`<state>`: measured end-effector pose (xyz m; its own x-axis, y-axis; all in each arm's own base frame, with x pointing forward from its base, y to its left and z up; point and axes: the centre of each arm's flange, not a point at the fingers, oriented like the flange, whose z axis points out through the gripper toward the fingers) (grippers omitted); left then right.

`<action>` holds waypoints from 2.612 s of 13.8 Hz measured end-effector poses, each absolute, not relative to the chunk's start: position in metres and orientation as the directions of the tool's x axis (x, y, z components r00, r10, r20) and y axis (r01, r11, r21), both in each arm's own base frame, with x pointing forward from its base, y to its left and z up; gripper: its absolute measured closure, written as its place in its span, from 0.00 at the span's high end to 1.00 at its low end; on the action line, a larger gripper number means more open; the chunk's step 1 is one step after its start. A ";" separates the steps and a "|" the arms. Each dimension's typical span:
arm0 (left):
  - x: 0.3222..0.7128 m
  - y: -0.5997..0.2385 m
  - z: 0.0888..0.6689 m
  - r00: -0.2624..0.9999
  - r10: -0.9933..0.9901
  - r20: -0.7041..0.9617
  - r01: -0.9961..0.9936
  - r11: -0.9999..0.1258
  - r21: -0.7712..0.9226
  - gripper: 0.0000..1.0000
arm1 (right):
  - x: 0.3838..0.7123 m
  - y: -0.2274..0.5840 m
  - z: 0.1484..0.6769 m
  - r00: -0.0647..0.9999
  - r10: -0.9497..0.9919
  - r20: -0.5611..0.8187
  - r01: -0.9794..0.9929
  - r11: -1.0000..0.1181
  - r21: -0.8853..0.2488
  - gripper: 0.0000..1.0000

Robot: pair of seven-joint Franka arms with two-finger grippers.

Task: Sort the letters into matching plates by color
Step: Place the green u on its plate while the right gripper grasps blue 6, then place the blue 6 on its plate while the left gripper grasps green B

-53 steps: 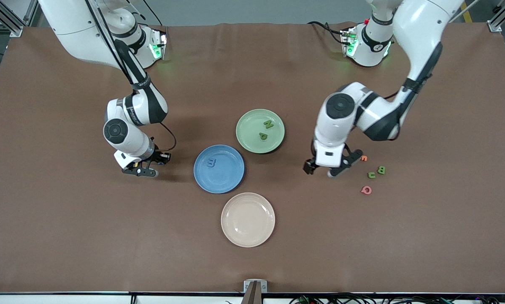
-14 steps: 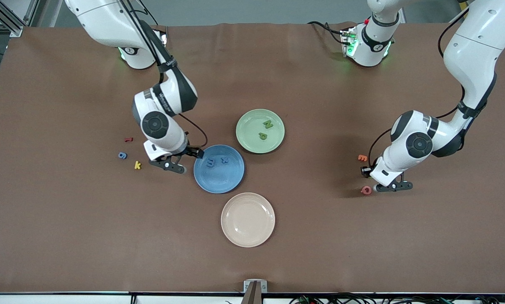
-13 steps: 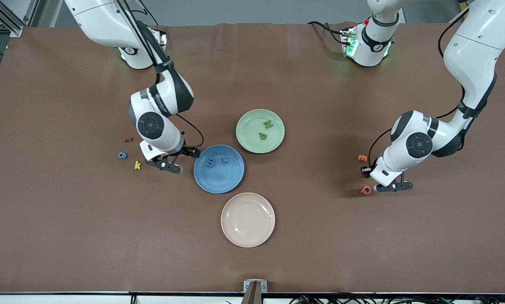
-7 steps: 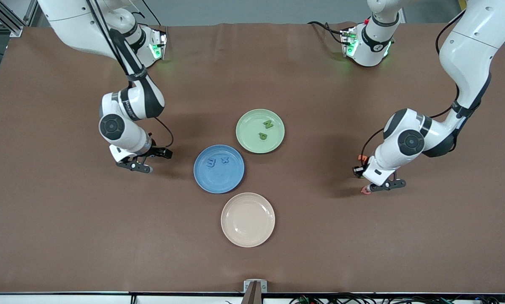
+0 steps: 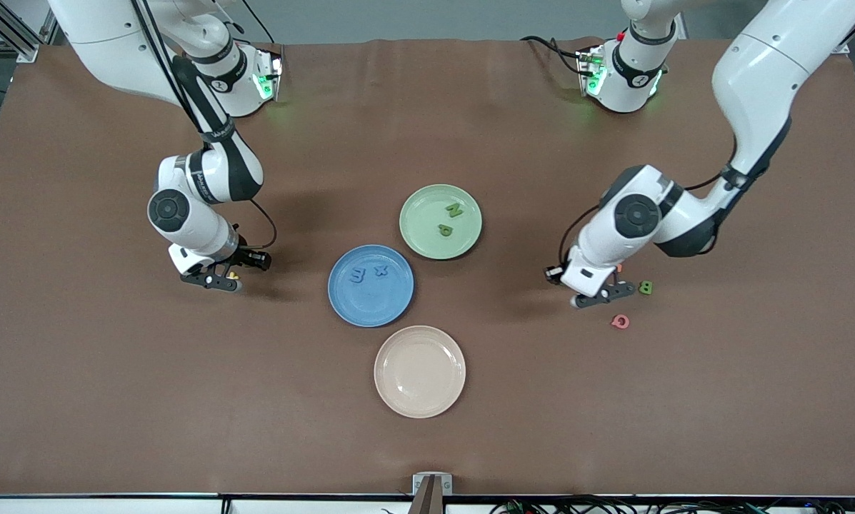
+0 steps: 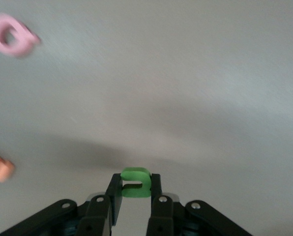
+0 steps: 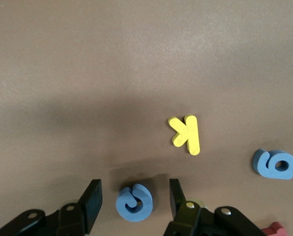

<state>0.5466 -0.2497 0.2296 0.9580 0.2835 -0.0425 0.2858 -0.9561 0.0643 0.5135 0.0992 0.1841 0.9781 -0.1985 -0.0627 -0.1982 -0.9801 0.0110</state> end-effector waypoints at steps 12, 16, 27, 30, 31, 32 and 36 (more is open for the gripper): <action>0.435 -0.436 0.246 0.885 0.462 -0.058 0.466 -0.882 0.068 0.27 | 0.500 0.100 0.174 0.980 -0.192 -0.049 -0.192 -0.981 0.006 0.51; 0.429 -0.440 0.238 0.866 0.494 -0.076 0.498 -0.866 0.055 0.33 | 0.500 0.102 0.175 0.981 -0.188 -0.046 -0.188 -0.982 0.003 0.42; 0.476 -0.412 0.246 0.813 0.578 -0.065 0.582 -0.811 0.059 1.00 | 0.505 0.170 0.194 0.959 -0.282 -0.030 -0.283 -0.959 -0.014 0.36; 0.510 -0.372 0.262 0.826 0.563 -0.026 0.563 -0.824 0.066 1.00 | 0.516 0.243 0.230 0.930 -0.364 -0.040 -0.365 -0.931 -0.013 0.36; 0.519 -0.357 0.265 0.838 0.546 -0.014 0.546 -0.836 0.055 0.99 | 0.521 0.266 0.243 0.919 -0.394 -0.030 -0.395 -0.918 -0.025 0.36; 0.527 -0.342 0.267 0.852 0.524 -0.006 0.523 -0.851 0.040 0.99 | 0.526 0.286 0.251 0.907 -0.421 -0.020 -0.422 -0.906 -0.040 0.36; 0.560 -0.274 0.267 0.916 0.401 -0.001 0.401 -0.916 0.004 0.93 | 0.545 0.349 0.235 0.860 -0.511 -0.013 -0.510 -0.857 -0.066 0.36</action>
